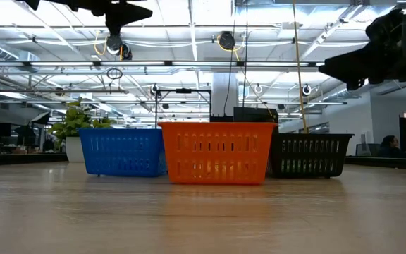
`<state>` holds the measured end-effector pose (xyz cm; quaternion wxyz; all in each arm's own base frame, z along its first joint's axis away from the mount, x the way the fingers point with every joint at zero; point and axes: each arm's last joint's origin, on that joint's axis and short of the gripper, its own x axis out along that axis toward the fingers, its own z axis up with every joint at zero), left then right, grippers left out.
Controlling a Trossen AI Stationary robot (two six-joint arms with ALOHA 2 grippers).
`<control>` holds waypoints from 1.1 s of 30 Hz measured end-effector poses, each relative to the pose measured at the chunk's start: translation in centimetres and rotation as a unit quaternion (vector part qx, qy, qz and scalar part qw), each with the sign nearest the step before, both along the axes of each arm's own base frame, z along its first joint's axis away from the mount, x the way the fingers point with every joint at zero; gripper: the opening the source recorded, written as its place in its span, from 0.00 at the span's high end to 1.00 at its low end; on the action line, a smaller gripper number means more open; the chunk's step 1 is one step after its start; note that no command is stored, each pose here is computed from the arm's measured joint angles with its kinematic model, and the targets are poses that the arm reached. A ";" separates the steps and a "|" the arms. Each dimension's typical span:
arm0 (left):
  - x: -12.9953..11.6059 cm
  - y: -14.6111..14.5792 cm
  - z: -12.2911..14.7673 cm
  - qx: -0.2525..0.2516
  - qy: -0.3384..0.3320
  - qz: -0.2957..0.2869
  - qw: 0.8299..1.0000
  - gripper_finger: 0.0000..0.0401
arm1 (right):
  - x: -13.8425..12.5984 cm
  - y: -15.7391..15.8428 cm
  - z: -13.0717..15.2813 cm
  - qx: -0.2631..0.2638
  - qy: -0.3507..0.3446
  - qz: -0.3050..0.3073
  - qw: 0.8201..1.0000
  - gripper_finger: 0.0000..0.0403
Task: Sort spring keychains
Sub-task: Put the yellow spring keychain into the orange bin
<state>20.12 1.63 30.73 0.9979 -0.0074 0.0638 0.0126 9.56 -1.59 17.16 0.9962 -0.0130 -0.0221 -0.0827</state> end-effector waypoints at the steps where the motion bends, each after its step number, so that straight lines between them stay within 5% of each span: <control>1: 0.0 0.0 0.0 0.000 0.001 0.006 1.000 0.42 | 0.0 0.0 0.0 0.000 -0.001 0.000 1.000 0.65; 7: -0.4 1.0 -1.2 -0.028 0.057 0.152 0.986 0.42 | 0.0 0.0 0.0 0.034 -0.005 0.002 0.999 0.64; 16: -1.3 5.4 -4.8 -0.133 0.182 0.341 0.913 0.42 | 0.1 0.0 0.0 0.035 -0.005 0.002 0.999 0.64; 25: 1.7 10.2 -10.7 -0.234 0.311 0.332 0.859 0.42 | 0.1 0.0 0.0 0.035 -0.005 0.002 0.999 0.64; 33: 5.9 13.5 -13.1 -0.239 0.414 0.318 0.819 0.42 | 0.1 0.0 0.0 0.035 -0.005 0.003 0.999 0.64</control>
